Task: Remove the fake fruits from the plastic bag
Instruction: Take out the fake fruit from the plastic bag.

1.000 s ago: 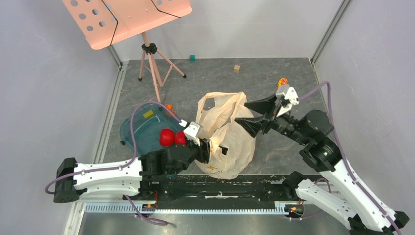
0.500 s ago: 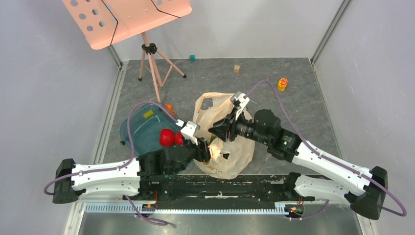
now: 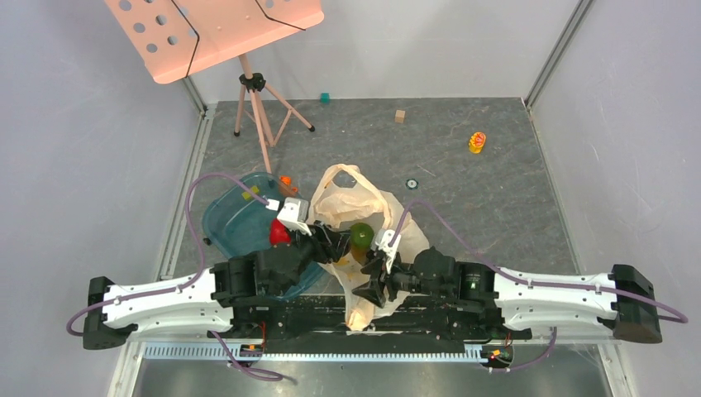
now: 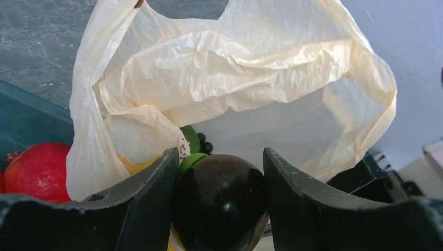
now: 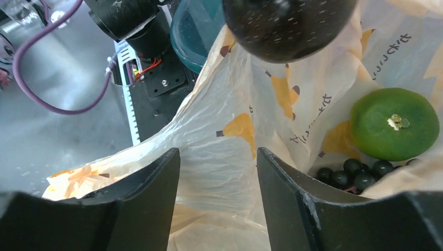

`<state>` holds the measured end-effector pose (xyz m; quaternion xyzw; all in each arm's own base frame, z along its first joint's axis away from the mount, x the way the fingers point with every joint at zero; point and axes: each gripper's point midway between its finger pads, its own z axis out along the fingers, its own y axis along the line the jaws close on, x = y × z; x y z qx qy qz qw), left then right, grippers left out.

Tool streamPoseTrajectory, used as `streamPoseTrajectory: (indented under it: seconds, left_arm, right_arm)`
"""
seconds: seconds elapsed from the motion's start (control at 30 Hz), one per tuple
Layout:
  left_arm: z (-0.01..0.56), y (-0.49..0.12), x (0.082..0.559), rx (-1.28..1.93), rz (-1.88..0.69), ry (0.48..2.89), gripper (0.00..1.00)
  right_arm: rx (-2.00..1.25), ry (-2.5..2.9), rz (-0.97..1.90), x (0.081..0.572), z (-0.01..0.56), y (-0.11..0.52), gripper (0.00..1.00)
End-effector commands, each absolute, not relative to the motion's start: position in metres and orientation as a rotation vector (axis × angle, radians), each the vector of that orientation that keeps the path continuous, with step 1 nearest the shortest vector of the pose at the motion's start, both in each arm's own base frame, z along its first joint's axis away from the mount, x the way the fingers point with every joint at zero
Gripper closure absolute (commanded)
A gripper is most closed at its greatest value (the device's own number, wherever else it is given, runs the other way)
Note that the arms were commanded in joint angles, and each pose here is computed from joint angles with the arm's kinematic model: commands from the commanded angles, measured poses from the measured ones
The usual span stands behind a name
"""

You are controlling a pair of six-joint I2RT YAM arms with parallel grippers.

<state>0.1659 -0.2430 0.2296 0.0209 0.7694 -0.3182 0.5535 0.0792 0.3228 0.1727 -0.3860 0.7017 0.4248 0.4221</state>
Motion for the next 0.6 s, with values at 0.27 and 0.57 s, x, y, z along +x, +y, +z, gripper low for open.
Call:
streamPoseTrajectory:
  seconds: [0.27, 0.57]
  left_arm:
    - [0.259, -0.252, 0.157, -0.124, -0.962, 1.823, 0.61]
    - [0.261, -0.255, 0.155, -0.119, -0.985, 1.823, 0.61]
  right_arm:
    - [-0.615, 1.556, 1.03, 0.114, 0.237, 0.337, 0.29]
    - [-0.569, 1.535, 1.072, 0.116, 0.25, 0.344, 0.14]
